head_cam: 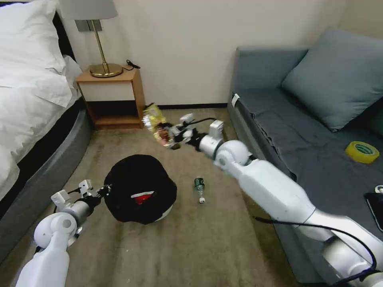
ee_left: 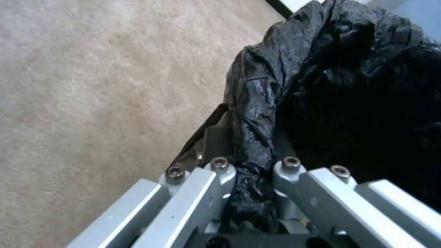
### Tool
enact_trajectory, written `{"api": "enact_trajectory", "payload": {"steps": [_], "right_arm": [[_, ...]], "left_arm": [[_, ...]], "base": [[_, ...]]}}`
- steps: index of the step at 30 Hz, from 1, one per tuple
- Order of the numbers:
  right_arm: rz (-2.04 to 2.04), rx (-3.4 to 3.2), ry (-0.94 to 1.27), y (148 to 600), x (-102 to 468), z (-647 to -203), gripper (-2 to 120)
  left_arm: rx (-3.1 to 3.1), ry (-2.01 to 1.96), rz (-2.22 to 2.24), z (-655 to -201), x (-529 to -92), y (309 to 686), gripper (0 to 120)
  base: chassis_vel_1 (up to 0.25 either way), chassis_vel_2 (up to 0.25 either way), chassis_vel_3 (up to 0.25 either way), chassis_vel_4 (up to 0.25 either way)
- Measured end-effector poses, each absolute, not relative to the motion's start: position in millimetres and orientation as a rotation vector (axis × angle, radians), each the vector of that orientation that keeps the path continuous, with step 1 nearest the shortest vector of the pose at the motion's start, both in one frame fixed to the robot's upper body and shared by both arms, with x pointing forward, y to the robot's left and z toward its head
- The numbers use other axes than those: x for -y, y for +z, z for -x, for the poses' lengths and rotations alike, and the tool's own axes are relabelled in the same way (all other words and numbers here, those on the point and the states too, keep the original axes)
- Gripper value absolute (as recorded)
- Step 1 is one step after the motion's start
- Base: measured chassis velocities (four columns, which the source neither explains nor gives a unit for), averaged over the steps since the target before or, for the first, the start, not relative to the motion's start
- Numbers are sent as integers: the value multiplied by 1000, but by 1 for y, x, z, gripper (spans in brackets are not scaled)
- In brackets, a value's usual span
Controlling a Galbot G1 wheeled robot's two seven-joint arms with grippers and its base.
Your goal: Pick up the trash bin, then pick up the garbage on the floor and place it into the trash bin.
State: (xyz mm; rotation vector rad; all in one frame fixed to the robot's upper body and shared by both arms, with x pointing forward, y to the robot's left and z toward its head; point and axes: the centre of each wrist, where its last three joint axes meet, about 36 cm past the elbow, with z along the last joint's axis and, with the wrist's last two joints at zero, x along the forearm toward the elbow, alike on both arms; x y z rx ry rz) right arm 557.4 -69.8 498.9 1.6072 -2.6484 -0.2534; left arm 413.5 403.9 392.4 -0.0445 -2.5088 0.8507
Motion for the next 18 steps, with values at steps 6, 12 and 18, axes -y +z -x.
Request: {"api": "enact_trajectory", "payload": {"steps": [6,12,18], "right_arm": [[-1694,2576,-302,485,43,-533,0],[-1728,2508,-300,459,22,-511,0],[-1747,2474,-272,440,11,-498,0]], "left_arm": [[2502,856,56,-409,-402,394,4],[2501,855,70,-402,-399,397,4],[2501,855,80,-397,-396,399,4]], "base": [[0,0,0,0],[0,0,0,0],[0,0,0,0]]}}
